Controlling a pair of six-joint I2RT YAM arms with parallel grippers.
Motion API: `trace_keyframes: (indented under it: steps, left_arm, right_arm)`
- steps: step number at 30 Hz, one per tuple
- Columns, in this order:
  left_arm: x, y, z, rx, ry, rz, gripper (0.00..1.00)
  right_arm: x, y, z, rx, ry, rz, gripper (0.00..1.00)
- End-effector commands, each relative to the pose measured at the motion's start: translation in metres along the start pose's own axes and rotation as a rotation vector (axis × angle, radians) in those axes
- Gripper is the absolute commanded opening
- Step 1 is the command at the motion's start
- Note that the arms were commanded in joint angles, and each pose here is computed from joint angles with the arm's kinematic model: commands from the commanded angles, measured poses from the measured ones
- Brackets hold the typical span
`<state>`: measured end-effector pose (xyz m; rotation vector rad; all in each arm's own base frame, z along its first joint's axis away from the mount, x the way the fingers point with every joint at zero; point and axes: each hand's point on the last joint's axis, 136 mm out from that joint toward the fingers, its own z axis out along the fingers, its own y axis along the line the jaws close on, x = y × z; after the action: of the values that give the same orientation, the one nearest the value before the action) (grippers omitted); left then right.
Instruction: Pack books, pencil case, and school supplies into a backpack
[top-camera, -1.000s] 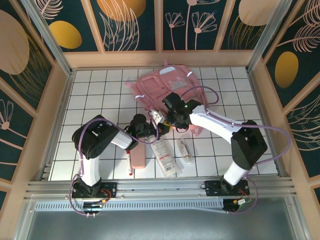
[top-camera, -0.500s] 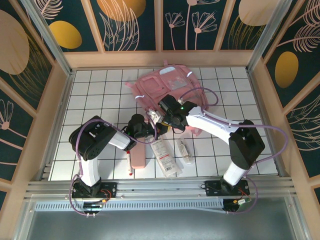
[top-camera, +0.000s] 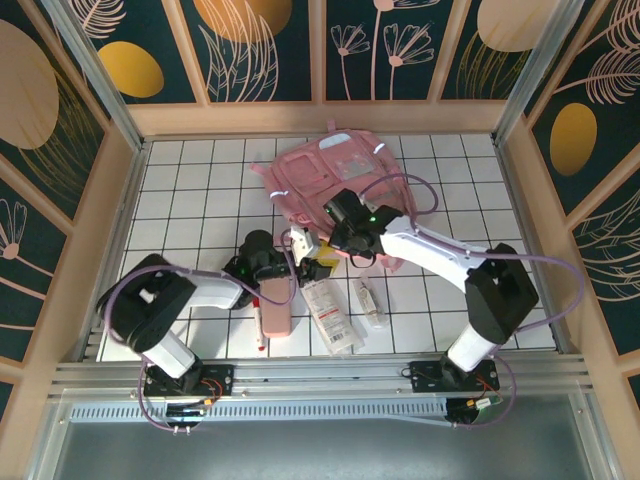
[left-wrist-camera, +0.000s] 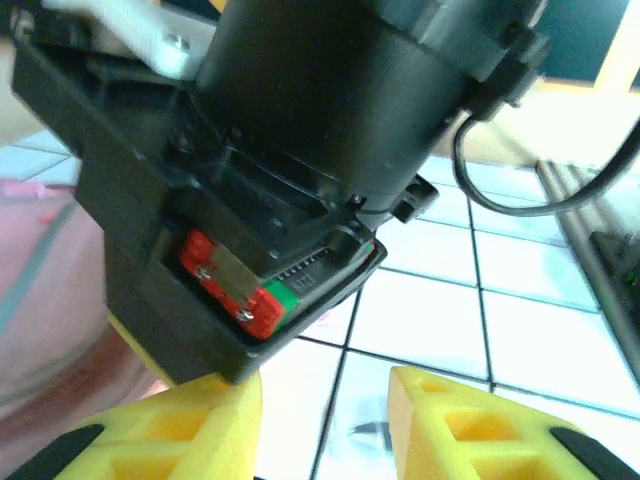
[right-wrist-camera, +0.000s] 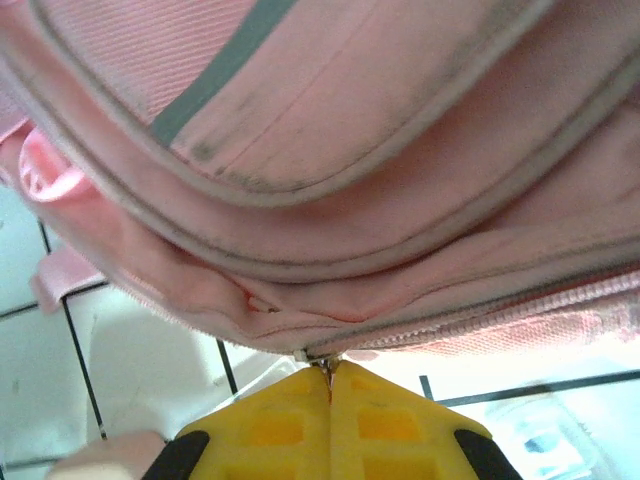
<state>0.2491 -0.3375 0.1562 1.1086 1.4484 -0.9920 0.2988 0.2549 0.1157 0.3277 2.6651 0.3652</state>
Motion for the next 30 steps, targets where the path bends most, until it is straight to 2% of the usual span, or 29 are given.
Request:
trace_keyframes:
  steps: [1,4,9,15,19,21,25,26,27,28,30]
  left_arm:
    - [0.012,0.015,-0.005,0.009,0.159,0.227,0.37]
    - [0.032,0.028,-0.001,0.015,0.286,0.389,0.37]
    - [0.047,0.053,0.014,0.031,0.407,0.508,0.37]
    - [0.051,0.065,0.031,0.076,0.386,0.506,0.38]
    - [0.055,0.057,0.039,0.184,0.376,0.5,0.39]
    - [0.055,0.061,0.044,0.17,0.367,0.472,0.4]
    - [0.065,0.061,0.042,0.176,0.4,0.478,0.41]
    - [0.069,0.061,0.04,0.176,0.421,0.482,0.41]
    - [0.074,0.06,0.037,0.187,0.443,0.485,0.41]
    - [0.079,0.058,0.034,0.199,0.464,0.488,0.41]
    - [0.087,0.055,0.028,0.215,0.501,0.483,0.4]
  right_arm:
    - [-0.007,0.01,-0.013,-0.137,-0.003,-0.184,0.0]
    - [-0.001,0.018,-0.018,-0.253,0.056,-0.278,0.0]
    - [0.0,0.018,-0.028,-0.37,0.091,-0.354,0.0]
    - [-0.005,0.011,-0.036,-0.421,0.095,-0.345,0.0]
    - [-0.003,0.012,-0.038,-0.439,0.099,-0.355,0.0]
    - [-0.001,0.012,-0.038,-0.444,0.112,-0.359,0.0]
    - [0.0,-0.007,-0.027,-0.334,0.121,-0.322,0.0]
    - [0.004,-0.013,-0.024,-0.313,0.134,-0.326,0.07]
    - [0.009,-0.018,-0.021,-0.301,0.15,-0.332,0.24]
    - [0.014,-0.021,-0.018,-0.304,0.165,-0.339,0.31]
    - [0.025,-0.023,-0.015,-0.333,0.185,-0.336,0.37]
